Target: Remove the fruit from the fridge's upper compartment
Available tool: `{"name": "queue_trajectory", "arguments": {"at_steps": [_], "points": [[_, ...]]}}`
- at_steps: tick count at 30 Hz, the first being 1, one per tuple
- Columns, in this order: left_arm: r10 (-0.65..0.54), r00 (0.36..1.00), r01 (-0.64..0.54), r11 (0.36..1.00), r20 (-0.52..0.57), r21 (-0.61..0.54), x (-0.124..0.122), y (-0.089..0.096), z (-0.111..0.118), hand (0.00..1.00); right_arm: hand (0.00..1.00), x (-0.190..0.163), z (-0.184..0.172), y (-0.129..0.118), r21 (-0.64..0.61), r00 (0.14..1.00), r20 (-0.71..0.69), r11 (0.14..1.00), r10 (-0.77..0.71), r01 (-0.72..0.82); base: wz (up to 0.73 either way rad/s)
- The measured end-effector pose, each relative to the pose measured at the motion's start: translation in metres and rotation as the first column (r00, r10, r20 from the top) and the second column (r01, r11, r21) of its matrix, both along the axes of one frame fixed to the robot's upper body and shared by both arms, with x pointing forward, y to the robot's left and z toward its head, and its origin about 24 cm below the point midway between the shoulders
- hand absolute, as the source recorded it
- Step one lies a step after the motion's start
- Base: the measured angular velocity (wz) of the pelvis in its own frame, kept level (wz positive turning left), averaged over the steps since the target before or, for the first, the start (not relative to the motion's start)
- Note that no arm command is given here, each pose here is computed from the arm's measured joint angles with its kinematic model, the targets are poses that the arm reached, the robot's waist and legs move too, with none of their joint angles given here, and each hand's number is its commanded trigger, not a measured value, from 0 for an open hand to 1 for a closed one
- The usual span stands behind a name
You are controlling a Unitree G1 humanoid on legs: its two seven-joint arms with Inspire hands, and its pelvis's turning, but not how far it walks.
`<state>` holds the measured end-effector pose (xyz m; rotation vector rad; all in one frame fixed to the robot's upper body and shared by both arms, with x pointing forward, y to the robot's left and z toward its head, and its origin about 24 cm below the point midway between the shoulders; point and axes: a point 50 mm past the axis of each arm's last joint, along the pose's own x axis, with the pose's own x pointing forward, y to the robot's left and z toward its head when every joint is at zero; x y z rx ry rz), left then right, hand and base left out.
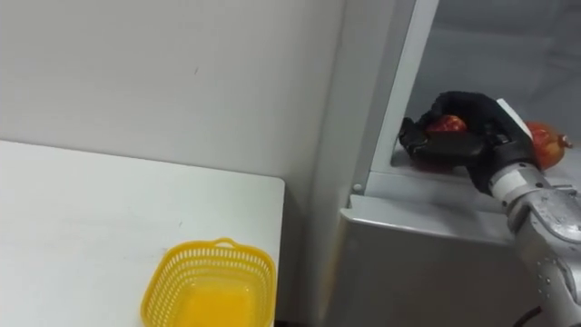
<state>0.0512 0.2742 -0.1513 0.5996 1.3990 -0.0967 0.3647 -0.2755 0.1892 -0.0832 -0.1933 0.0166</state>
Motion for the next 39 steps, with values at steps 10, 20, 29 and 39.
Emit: {"name": "queue_trajectory", "arguments": {"at_steps": [10,20,29,39], "points": [[-0.061,0.998,0.061,0.998,0.002,-0.003,0.007,-0.008,-0.002,0.00,1.00,-0.002,0.009,0.022,-0.055,0.998,0.062,0.998,-0.002,0.005,-0.04],[-0.077,0.997,0.076,0.997,0.021,0.008,0.009,-0.012,-0.003,0.00,1.00,-0.008,0.002,0.035,-0.009,0.995,0.096,0.999,-0.035,0.036,0.00],[-0.073,0.997,0.073,0.997,0.035,-0.002,0.009,-0.018,-0.004,0.00,1.00,-0.024,0.001,0.051,0.047,0.985,0.166,0.998,-0.056,0.049,0.00],[-0.066,0.995,0.068,0.997,0.075,-0.025,0.003,-0.029,-0.009,0.00,1.00,-0.071,0.023,0.089,-0.018,0.919,0.393,1.000,-0.010,0.019,-0.02]]}}
